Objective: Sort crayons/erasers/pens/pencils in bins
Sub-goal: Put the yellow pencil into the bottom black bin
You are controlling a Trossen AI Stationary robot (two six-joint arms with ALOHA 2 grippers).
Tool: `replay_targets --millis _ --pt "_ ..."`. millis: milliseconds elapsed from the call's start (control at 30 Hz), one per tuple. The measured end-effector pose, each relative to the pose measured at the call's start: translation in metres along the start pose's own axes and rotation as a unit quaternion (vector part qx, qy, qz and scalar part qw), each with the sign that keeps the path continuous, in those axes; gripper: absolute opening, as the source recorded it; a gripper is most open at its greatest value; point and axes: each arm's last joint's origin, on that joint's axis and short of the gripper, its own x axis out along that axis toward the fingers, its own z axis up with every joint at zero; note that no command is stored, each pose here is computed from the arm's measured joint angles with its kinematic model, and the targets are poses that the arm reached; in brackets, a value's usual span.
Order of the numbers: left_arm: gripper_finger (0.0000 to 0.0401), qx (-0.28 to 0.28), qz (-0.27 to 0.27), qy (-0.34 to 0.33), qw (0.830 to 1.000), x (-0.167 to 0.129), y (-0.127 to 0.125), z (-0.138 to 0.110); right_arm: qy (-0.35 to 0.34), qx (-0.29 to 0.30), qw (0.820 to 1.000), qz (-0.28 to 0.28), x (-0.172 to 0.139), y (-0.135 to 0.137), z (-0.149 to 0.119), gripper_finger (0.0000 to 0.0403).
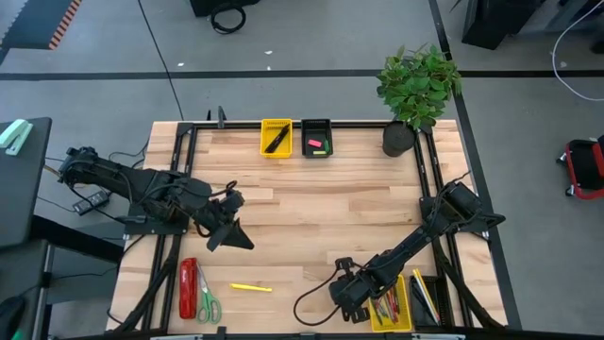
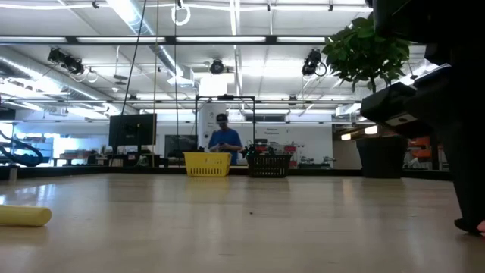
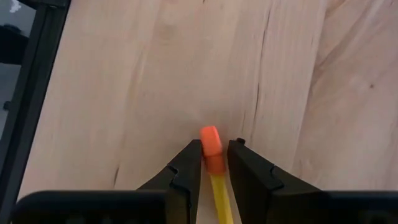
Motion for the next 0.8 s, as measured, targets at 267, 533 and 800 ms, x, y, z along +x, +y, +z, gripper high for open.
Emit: replay_targets --millis 267,533,800 --pt "0.0022 -0.018 0.0 -0.001 1.0 0.0 0.0 0.0 -0.003 -0.012 1.0 -0.011 0.0 -0.001 0.0 0.0086" --pt "0.0014 -0.02 -0.001 -0.001 1.0 0.0 0.0 0.0 -0.002 -0.019 1.0 -0.015 0.0 -0.002 0.0 0.0041" --pt "0.0021 -0.012 -0.001 -0.001 1.0 0.0 0.0 0.0 0.012 -0.018 1.0 -0.015 -0.003 -0.015 0.003 0.0038"
